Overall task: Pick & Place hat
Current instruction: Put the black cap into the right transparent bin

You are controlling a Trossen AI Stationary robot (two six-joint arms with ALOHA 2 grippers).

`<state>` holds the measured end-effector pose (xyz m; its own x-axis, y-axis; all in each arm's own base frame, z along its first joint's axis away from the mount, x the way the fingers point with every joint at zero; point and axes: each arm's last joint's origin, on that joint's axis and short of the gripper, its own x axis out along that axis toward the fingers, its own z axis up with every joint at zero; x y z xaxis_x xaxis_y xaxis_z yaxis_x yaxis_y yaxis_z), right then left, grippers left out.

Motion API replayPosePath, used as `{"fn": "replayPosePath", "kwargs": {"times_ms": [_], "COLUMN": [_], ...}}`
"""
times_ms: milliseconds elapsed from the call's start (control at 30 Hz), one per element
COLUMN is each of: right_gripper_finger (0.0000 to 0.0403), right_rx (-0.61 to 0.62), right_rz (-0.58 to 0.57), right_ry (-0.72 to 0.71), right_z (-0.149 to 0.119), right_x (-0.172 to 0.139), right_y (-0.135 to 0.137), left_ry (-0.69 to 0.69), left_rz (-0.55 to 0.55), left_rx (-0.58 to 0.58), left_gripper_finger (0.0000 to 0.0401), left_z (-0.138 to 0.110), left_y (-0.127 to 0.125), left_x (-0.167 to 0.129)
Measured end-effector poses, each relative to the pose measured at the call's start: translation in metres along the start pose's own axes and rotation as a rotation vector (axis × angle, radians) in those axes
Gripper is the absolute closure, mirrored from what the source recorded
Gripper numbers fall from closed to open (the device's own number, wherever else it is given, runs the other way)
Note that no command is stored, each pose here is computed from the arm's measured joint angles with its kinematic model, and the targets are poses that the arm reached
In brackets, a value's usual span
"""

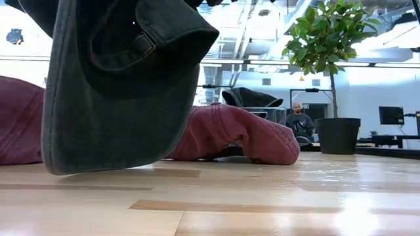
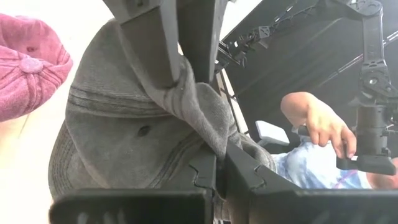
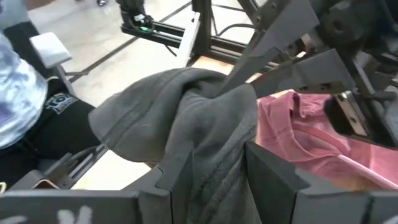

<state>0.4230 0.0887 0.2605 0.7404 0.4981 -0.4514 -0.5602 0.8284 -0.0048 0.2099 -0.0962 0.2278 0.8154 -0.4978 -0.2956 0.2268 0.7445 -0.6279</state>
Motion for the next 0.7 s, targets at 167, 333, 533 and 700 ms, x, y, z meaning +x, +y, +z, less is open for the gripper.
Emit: {"fn": "replayPosePath", "kwargs": {"times_ms": [167,333,533,700], "right_gripper_finger": [0.0278,0.0323,0.0396,0.04], "right_rx": [-0.002,-0.024,-0.062,-0.064], "right_rz": [0.006,-0.003,-0.048,-0.08], "right_ry": [-0.006,-0.017,0.006,0.046], "right_z": [0.0004,0.0017,0.0006,-0.0019], "right_x": [-0.0001,-0.0001,0.0009,0.0021], "right_y": [0.0,-0.0005,0.0006,0.0035], "left_ry": [0.0,-0.004,-0.013,-0.037], "left_rz": [0.001,0.005,0.016,0.04], "left_rx": [0.0,-0.001,-0.005,0.04], "left_gripper_finger": [0.0388,0.0388,0.0388,0.0383], "left_z": [0.0,0.0005,0.0025,0.0032], "left_y": [0.0001,0.0006,0.0033,0.0038], "left_x": [0.0,-0.0001,-0.0005,-0.0005]}}
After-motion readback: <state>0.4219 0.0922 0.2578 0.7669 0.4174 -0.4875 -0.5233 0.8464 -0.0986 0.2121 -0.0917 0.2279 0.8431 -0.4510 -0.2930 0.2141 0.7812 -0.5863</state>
